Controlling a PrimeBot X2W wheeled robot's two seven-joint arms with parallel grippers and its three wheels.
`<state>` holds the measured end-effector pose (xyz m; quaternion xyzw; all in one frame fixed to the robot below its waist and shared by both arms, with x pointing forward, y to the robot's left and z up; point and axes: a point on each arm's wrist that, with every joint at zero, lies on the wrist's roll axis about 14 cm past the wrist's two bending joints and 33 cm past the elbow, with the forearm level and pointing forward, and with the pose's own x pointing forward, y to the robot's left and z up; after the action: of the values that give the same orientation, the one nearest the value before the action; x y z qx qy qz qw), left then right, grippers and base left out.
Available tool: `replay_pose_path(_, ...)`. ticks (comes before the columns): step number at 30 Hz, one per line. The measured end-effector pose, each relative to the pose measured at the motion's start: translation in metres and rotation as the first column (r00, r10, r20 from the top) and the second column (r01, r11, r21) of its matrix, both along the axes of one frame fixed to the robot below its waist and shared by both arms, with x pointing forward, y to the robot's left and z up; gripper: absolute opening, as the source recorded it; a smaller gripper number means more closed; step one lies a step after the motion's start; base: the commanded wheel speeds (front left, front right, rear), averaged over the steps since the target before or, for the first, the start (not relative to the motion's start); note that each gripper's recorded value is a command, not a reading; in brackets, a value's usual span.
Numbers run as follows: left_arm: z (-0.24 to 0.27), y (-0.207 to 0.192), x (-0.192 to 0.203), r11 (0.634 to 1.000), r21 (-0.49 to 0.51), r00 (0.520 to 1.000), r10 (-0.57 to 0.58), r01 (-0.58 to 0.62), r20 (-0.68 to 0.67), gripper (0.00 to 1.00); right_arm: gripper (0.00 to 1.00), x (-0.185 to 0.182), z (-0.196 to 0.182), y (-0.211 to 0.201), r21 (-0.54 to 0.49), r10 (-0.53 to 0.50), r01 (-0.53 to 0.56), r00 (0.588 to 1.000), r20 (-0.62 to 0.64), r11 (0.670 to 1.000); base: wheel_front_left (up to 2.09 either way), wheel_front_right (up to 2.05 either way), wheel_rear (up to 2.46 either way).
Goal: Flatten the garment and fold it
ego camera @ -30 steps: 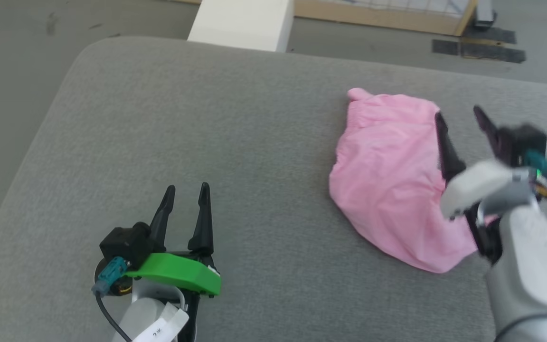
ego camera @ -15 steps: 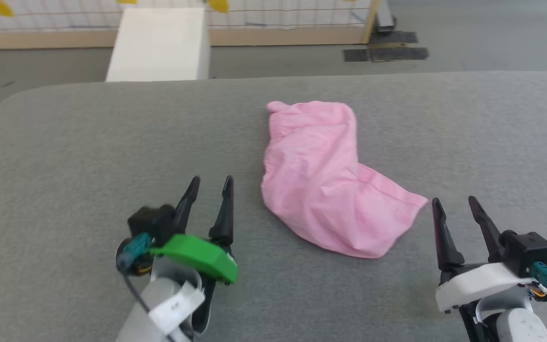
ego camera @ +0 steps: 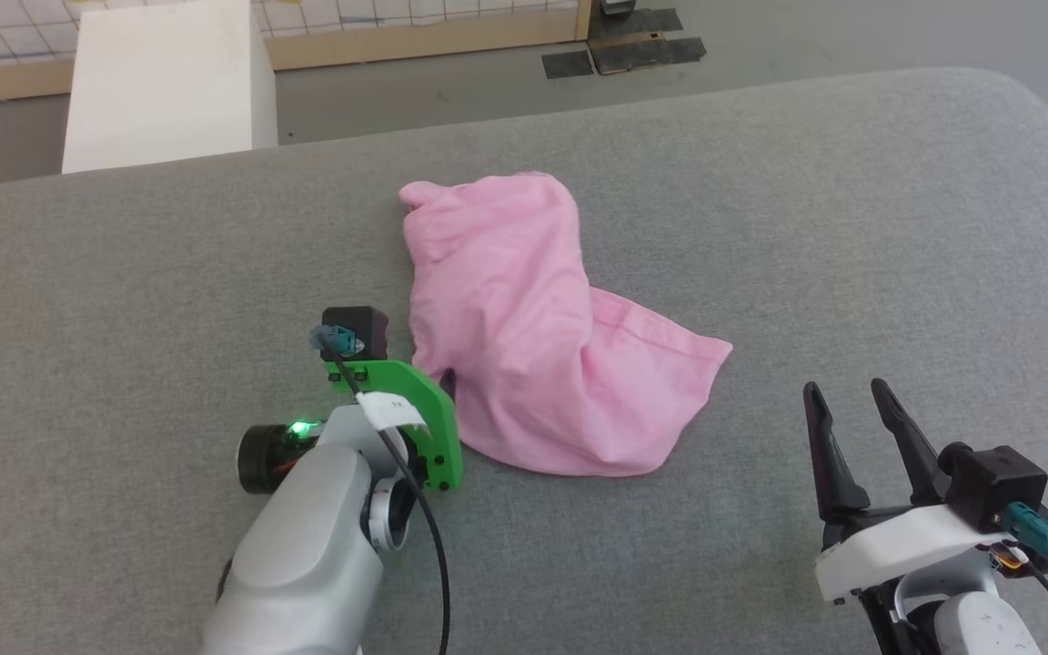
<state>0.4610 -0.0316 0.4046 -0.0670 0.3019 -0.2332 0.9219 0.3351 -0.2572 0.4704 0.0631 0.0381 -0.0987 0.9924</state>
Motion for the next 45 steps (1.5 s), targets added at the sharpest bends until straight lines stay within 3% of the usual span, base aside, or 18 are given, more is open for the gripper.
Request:
replay_pose_path(7,-0.023,0.001,-0.002,0.989,0.141,0.992,-0.035,0.053,-0.124,1.00,1.00,0.002,-0.005,0.001,0.008,0.002,-0.002,1.000,-0.011,1.000,0.00,0.00,0.00)
replay_pose_path(8,-0.024,0.000,-0.004,0.986,0.148,0.989,-0.052,0.072,-0.138,0.83,1.00,0.004,-0.004,0.002,0.012,0.005,-0.005,1.000,-0.007,1.000,0.00,0.00,0.00)
replay_pose_path(9,-0.024,-0.001,-0.006,0.984,0.151,0.987,-0.069,0.091,-0.145,0.46,1.00,0.004,-0.004,0.004,0.015,0.009,-0.009,1.000,-0.004,1.000,0.00,0.00,0.00)
replay_pose_path(10,-0.023,-0.002,-0.007,0.984,0.149,0.987,-0.077,0.099,-0.143,0.00,1.00,0.004,-0.004,0.005,0.017,0.011,-0.011,1.000,-0.004,1.000,0.00,0.00,0.00)
replay_pose_path(14,-0.010,0.000,-0.004,0.993,0.095,0.996,-0.059,0.065,-0.064,0.00,1.00,0.008,-0.004,0.008,0.027,0.022,-0.022,1.000,0.004,0.999,0.00,0.00,0.00)
replay_pose_path(17,0.006,0.016,0.003,0.999,0.030,0.999,0.032,-0.033,0.041,0.00,1.00,0.011,-0.003,0.012,0.030,0.035,-0.035,0.999,0.011,0.999,0.00,0.00,0.00)
replay_pose_path(24,0.038,0.106,0.002,0.955,-0.021,0.931,0.294,-0.296,0.217,0.00,1.00,0.022,0.003,0.022,0.036,0.070,-0.071,0.997,0.035,0.997,0.00,0.00,0.00)
replay_pose_path(30,0.024,0.176,-0.048,0.884,0.079,0.880,0.444,-0.461,0.167,0.00,1.00,0.034,0.004,0.042,0.046,0.133,-0.135,0.990,0.035,0.990,0.00,0.00,0.00)
replay_pose_path(35,-0.002,0.199,-0.093,0.852,0.176,0.867,0.498,-0.493,0.022,0.00,1.00,0.042,0.006,0.057,0.041,0.184,-0.185,0.983,0.028,0.982,0.00,0.00,0.00)
replay_pose_path(36,-0.002,0.198,-0.097,0.853,0.170,0.866,0.500,-0.494,0.006,0.17,1.00,0.043,0.005,0.062,0.040,0.199,-0.200,0.980,0.022,0.979,0.00,0.00,0.00)
replay_pose_path(37,0.000,0.194,-0.099,0.857,0.145,0.866,0.500,-0.494,-0.005,1.00,1.00,0.044,0.004,0.067,0.037,0.217,-0.217,0.976,0.013,0.975,0.00,0.00,0.00)
replay_pose_path(41,0.010,0.184,-0.098,0.865,0.072,0.868,0.496,-0.496,0.009,1.00,1.00,0.044,-0.007,0.094,0.036,0.302,-0.301,0.951,-0.058,0.953,0.00,0.00,0.00)
replay_pose_path(45,0.033,0.185,-0.085,0.857,-0.024,0.846,0.512,-0.515,0.148,1.00,1.00,0.036,-0.034,0.130,0.031,0.416,-0.420,0.881,-0.223,0.907,0.00,0.00,0.00)
